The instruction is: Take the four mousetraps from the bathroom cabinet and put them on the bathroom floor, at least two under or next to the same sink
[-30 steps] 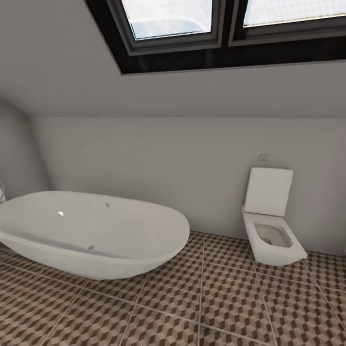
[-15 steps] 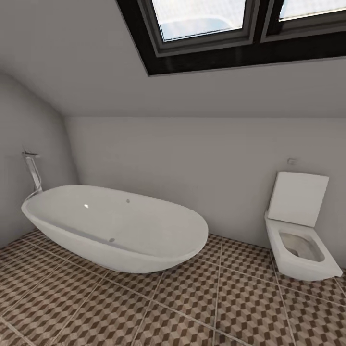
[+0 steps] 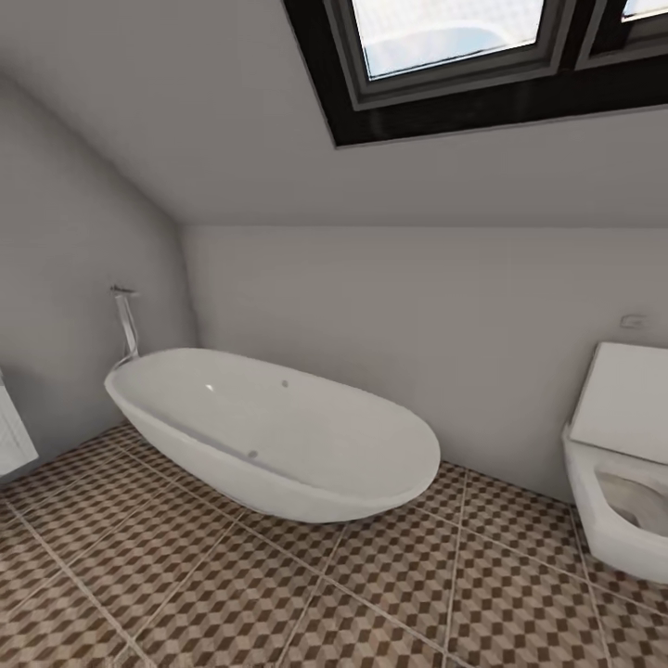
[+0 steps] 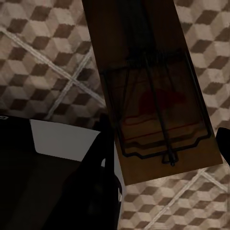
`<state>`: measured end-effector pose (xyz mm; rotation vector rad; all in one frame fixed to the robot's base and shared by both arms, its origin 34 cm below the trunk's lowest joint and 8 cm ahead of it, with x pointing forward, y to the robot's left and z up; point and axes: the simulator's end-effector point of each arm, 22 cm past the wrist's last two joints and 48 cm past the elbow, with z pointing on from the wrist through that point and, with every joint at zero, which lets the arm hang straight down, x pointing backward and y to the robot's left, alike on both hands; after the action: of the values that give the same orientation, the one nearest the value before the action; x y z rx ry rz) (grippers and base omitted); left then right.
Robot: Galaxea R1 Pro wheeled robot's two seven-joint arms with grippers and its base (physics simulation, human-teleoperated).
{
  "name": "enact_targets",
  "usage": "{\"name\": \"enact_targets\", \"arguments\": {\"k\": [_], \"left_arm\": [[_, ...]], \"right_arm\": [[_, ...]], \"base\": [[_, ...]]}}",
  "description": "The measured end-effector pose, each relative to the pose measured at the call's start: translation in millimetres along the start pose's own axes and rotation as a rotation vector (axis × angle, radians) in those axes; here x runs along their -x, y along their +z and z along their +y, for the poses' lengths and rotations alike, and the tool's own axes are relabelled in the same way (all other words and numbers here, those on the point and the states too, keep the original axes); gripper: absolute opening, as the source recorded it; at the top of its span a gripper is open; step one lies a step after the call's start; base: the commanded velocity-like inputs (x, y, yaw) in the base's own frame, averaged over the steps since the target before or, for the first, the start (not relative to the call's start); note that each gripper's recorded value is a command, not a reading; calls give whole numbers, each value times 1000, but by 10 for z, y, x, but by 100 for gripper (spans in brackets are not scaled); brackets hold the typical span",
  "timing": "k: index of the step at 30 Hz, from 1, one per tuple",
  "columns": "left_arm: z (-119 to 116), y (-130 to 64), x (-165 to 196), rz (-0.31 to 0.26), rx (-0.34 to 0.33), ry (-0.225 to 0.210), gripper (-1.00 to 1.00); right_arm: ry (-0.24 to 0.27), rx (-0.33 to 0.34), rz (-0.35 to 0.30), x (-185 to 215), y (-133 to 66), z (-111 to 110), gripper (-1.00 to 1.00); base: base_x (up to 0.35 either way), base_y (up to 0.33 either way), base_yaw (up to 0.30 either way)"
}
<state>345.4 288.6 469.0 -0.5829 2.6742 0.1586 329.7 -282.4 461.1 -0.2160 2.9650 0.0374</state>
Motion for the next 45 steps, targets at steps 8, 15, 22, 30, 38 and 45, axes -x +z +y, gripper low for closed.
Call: {"name": "enact_targets", "arguments": {"k": [8,15,22,30,38,45], "left_arm": [[-18,-2,-18,5,-5,-1,-100],[-27,-4,-26,7,-5,-2,-100],[-40,-6,-33,9,-8,-2,-100],[-52,-8,-38,10,-10,-2,-100],[-74,-15,-53,11,-6,-4,-100],[-89,-17,-59,12,-8,-5,-100]], "right_arm": [[0,0,0,0,0,-1,-100],[0,1,0,1,1,9,-100],[0,1,0,2,1,10,-100],[0,1,0,2,1,11,-100],[0,3,0,3,2,23,-100],[0,4,-1,4,2,29,-100]], "base": [[0,0,279],[0,0,279],[0,0,279],[0,0,279],[0,0,279],[0,0,279]]}}
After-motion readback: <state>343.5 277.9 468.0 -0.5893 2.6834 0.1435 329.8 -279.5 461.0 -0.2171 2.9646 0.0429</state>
